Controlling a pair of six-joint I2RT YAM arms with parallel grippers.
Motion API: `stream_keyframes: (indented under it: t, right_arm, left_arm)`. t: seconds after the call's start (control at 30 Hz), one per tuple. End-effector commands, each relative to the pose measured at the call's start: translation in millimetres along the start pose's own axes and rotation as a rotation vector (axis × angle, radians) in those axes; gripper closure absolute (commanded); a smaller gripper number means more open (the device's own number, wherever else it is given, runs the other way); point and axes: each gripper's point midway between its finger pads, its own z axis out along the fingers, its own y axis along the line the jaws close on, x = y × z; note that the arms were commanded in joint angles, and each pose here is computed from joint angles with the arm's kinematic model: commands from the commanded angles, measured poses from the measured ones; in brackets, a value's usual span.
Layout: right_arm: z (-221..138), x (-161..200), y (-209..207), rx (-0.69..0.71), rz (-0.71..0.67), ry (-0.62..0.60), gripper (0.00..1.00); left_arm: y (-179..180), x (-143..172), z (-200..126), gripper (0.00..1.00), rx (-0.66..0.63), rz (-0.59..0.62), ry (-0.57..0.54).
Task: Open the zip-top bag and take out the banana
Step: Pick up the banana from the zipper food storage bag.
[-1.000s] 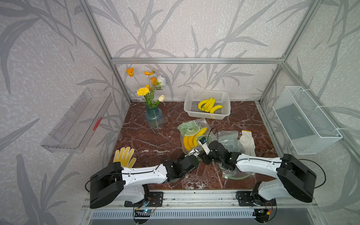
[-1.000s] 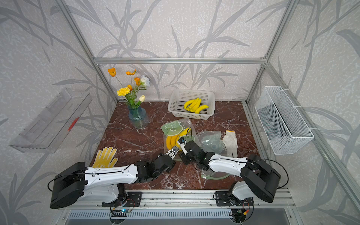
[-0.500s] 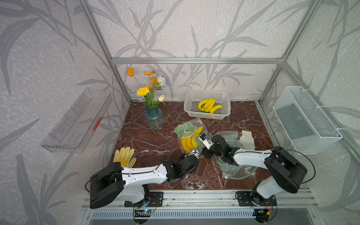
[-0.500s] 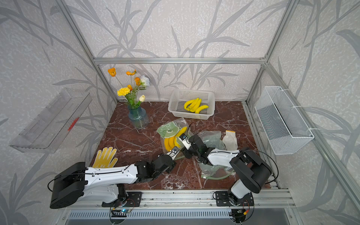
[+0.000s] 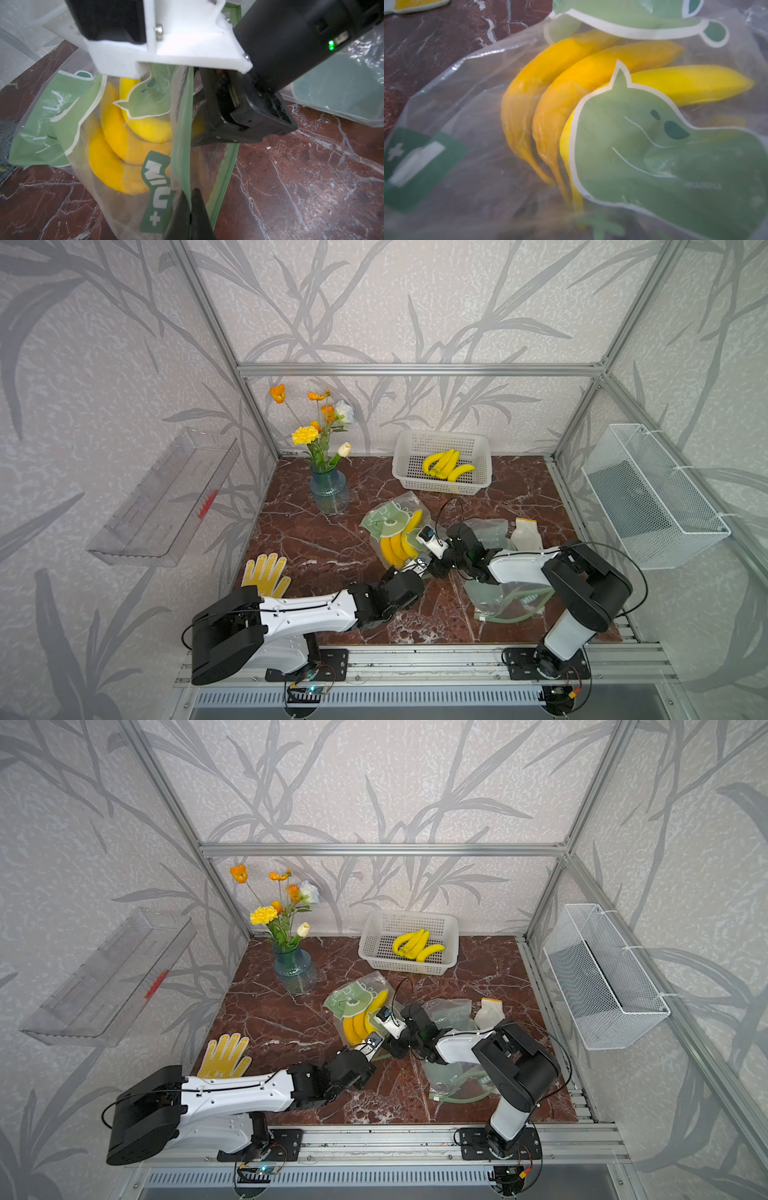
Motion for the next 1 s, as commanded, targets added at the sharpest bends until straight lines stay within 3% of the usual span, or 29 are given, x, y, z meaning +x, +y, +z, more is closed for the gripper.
stream_keyframes:
  t: [0.0, 0.3, 0.5, 0.97]
  right_arm:
    - [-1, 1, 7, -0.046, -0.026, -0.001, 0.48]
    - [-3, 26, 18, -0.111, 0.022, 0.143, 0.68]
    - [-11, 15, 24, -0.128, 0.006, 0.102, 0.73]
    - [-1, -9, 1, -0.019, 0.008, 0.036, 0.58]
  left_arm:
    - [5, 5, -1, 1.0, -0.029, -0.006, 0.006]
    - [10, 8, 1, 1.0, -0.064, -0.002, 0.017]
    - [11, 8, 2, 1.0, -0.07, -0.002, 0.018]
    - [12, 11, -1, 1.0, -0.066, -0.01, 0.018]
